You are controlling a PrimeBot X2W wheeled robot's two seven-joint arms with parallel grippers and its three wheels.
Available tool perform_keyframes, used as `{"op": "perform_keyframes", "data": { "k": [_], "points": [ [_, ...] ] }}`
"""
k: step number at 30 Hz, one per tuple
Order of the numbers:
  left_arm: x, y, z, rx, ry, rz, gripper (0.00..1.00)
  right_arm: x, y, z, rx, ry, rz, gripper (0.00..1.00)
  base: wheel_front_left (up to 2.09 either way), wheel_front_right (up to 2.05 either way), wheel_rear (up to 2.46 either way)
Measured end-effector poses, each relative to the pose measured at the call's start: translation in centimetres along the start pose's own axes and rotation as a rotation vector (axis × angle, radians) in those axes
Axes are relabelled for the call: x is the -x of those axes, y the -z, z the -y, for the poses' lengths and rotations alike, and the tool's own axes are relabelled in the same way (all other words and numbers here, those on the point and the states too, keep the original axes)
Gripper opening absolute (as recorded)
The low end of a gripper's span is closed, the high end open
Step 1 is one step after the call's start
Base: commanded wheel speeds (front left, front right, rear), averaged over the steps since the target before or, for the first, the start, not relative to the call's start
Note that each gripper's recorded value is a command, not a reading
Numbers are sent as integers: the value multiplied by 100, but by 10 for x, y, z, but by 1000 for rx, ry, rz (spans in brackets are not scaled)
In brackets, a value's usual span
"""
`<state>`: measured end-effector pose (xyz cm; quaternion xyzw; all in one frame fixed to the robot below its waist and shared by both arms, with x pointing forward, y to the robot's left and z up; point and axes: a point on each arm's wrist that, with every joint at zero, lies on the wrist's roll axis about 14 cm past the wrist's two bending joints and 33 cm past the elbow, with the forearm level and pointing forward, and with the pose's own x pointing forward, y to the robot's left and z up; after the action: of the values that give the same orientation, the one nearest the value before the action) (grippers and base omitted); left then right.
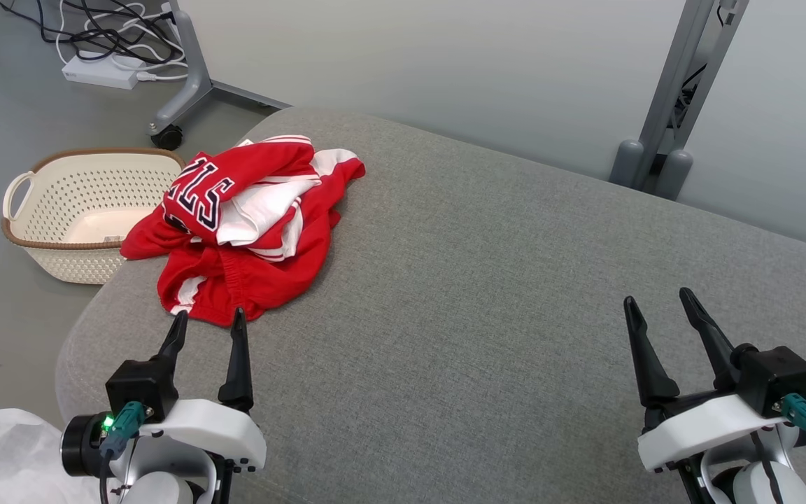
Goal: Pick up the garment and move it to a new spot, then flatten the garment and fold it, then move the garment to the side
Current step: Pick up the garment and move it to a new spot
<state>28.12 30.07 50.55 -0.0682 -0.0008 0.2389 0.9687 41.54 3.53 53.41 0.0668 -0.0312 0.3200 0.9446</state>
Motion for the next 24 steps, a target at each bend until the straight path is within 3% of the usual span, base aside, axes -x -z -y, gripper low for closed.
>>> {"op": "perform_keyframes", "data": {
  "k": [13,24],
  "points": [
    [-5,-10,-3,-12,-4,25,100,-1,1,0,-2,0,-3,100,0,0,0],
    [-55,-100,-11,-102,2,213,100,-2,4,8,0,15,-7,100,0,0,0]
  ]
}}
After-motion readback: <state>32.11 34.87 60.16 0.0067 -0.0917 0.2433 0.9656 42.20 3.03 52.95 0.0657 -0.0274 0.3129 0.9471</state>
